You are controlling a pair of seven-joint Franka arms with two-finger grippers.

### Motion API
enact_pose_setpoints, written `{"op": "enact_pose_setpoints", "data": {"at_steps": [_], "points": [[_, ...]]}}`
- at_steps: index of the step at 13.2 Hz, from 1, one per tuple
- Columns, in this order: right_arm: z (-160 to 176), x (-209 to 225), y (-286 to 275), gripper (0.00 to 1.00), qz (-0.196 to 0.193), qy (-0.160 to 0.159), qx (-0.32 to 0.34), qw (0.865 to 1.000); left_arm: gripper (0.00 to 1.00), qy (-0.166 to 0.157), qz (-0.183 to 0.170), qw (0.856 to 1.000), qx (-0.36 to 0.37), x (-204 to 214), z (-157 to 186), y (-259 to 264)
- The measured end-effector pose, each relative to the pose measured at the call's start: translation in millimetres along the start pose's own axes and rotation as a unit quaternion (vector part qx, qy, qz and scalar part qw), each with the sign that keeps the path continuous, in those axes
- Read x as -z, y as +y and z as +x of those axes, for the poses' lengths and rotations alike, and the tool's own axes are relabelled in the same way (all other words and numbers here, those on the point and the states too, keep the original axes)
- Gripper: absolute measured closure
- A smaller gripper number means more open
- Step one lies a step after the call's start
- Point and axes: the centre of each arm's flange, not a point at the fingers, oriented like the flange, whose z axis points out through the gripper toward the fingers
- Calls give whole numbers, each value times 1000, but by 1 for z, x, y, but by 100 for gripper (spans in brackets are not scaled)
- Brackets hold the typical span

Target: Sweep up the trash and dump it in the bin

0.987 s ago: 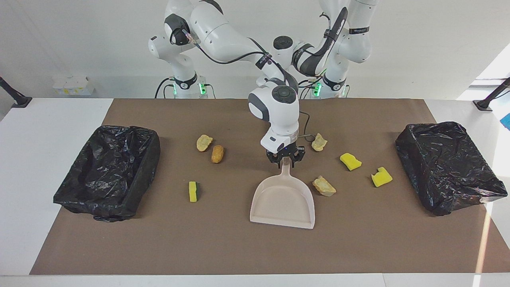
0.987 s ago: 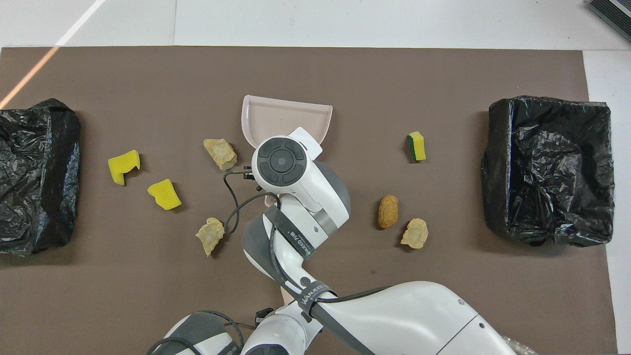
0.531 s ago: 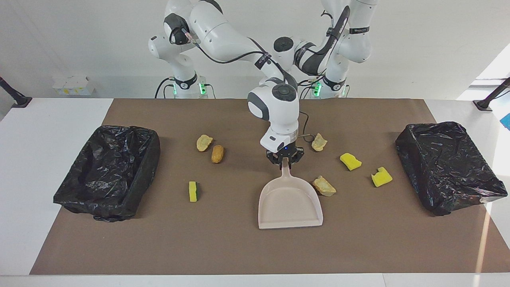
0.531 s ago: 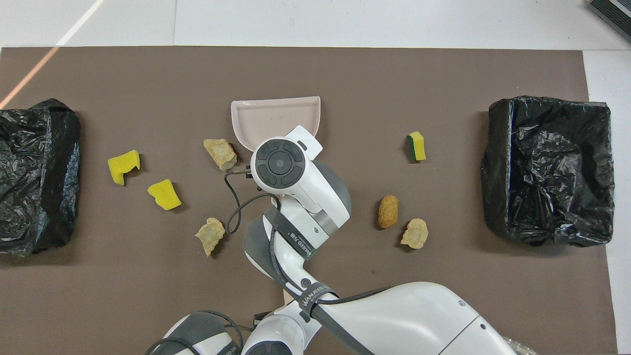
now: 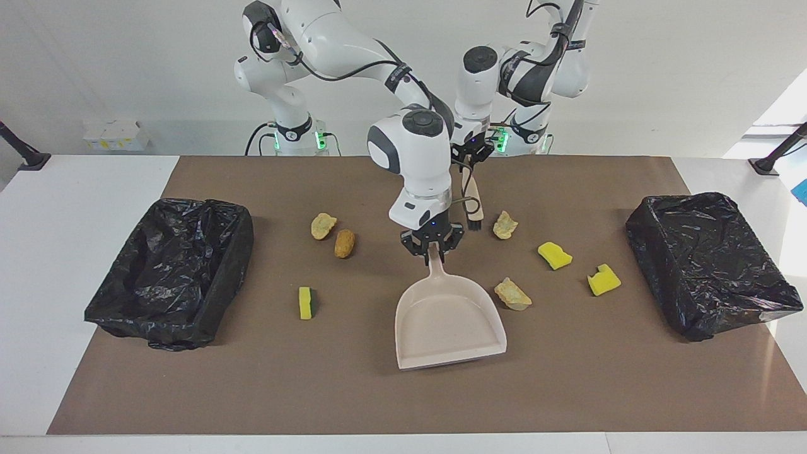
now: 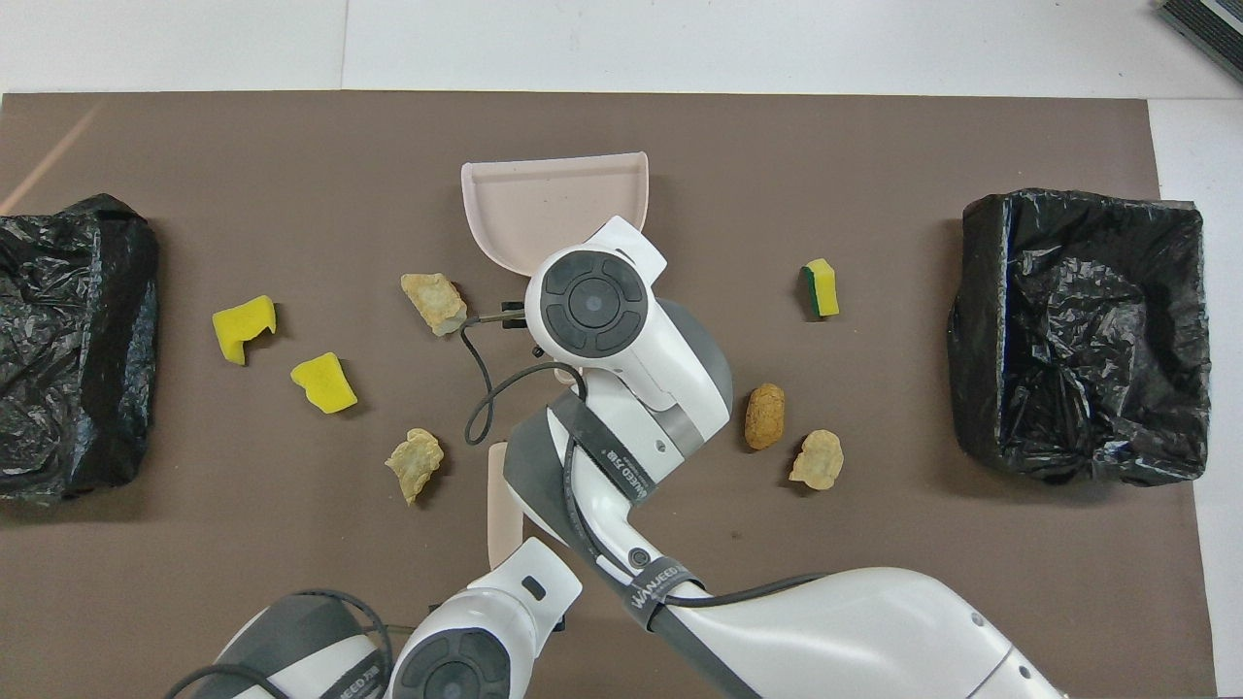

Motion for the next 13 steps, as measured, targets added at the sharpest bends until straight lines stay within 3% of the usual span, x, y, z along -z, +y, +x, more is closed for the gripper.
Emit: {"op": "enact_pose_setpoints", "data": {"at_steps": [3, 7, 9, 13], "points": [[-5, -3, 22, 67, -5, -9, 124, 992, 74, 11, 6, 1000, 2, 8, 54, -40], [-8, -18, 53, 67, -6, -28, 268, 963, 74, 29, 27, 999, -9, 17, 132, -86], [-9, -24, 76, 67, -4, -39, 356, 934, 74, 38, 51, 997, -45, 19, 159, -116], [-6, -28, 122, 67, 1, -45, 500, 865, 74, 30, 59, 996, -62, 17, 190, -189]]}}
